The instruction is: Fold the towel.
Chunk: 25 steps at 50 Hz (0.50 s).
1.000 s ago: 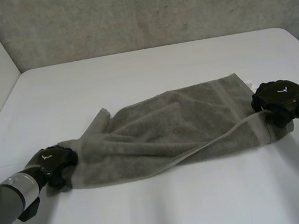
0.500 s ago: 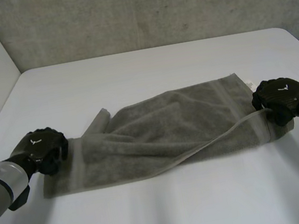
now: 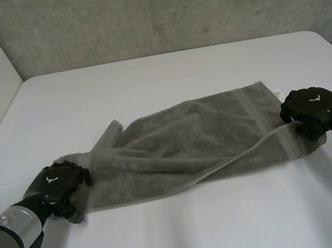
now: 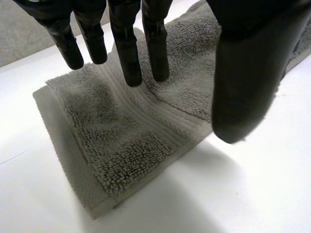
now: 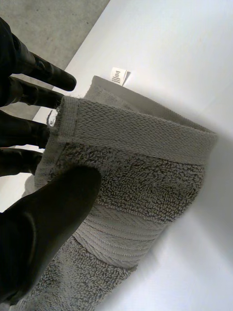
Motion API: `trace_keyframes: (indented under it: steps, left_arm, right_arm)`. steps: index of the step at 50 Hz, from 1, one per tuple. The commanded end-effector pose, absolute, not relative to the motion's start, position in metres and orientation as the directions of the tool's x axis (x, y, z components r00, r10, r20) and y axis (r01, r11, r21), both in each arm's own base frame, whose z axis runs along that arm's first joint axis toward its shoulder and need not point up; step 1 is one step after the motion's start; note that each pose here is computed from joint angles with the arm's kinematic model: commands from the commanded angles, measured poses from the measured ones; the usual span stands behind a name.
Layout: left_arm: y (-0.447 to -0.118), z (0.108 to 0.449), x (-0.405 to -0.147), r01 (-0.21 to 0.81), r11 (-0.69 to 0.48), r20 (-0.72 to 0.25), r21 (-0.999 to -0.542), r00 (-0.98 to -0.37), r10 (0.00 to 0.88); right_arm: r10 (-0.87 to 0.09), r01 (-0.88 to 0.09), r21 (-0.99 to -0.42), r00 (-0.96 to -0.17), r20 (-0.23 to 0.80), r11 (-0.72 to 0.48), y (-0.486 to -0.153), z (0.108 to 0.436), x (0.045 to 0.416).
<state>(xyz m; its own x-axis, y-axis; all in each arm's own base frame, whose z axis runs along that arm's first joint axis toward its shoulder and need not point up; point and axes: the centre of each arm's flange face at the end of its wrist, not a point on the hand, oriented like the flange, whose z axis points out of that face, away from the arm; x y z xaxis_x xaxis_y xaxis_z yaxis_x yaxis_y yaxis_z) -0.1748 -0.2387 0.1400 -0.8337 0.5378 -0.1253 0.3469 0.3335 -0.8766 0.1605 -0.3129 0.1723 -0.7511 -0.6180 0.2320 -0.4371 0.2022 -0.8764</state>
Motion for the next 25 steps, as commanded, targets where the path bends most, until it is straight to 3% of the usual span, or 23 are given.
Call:
trace_keyframes:
  steps: [1,25]
  left_arm:
    - [-0.245,0.138,-0.172,0.342,0.320,-0.134,-0.883,-0.840,0.526]
    - [-0.252,0.122,-0.172,0.344,0.330,-0.132,-0.879,-0.841,0.525]
  right_arm:
    - [-0.619,-0.437,-0.876,-0.751,0.231,0.204,-0.313,0.172,0.161]
    - [-0.624,-0.447,-0.872,-0.744,0.240,0.198,-0.312,0.170,0.161]
